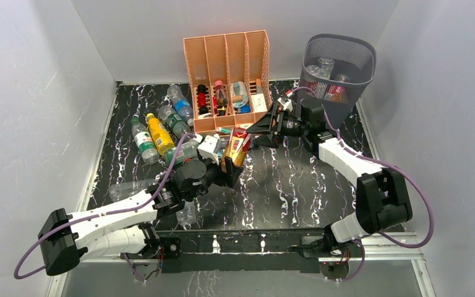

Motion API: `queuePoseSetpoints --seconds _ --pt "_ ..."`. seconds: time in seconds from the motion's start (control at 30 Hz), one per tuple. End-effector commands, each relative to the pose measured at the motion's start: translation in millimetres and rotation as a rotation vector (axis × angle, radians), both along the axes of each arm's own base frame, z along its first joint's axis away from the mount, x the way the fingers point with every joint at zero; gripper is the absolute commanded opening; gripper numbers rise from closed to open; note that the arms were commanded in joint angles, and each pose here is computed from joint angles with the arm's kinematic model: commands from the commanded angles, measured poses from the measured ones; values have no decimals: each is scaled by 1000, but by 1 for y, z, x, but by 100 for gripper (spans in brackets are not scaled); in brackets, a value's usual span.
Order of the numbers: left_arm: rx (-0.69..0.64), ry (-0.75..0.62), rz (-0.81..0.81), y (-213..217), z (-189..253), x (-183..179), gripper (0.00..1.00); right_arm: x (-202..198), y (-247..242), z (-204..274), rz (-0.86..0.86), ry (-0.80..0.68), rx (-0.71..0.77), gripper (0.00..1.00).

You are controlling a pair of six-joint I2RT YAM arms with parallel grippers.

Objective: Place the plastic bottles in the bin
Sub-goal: Pick up the plastic bottle at the center of the board.

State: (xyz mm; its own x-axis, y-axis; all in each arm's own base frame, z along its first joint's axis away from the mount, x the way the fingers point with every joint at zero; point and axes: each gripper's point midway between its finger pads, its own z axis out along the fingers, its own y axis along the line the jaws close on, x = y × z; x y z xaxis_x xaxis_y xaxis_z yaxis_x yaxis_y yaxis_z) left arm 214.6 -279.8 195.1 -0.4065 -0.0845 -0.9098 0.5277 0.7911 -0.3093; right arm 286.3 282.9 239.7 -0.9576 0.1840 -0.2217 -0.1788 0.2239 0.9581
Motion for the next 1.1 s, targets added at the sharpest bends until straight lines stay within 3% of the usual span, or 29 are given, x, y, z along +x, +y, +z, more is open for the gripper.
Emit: queuePoseSetpoints --seconds 0.0,0.63,0.73,0.83,0.97,1.07 --pt "-103 -71 4 -7 43 6 42 -7 -1 17 16 -92 -7 98" --pt "-163 -59 -58 -46 43 11 42 -18 22 16 65 -92 24 97" --pt "-172 -53 -68 -53 42 9 42 -19 24 11 67 -96 14 89" --pt "-170 -48 -69 -55 38 7 45 -21 27 7 79 -94 13 72" --pt "-164 -43 -65 -55 34 6 55 -21 28 8 81 -109 2 52" --pt "-157 -41 -60 -53 34 6 64 -19 26 10 68 -131 -25 43"
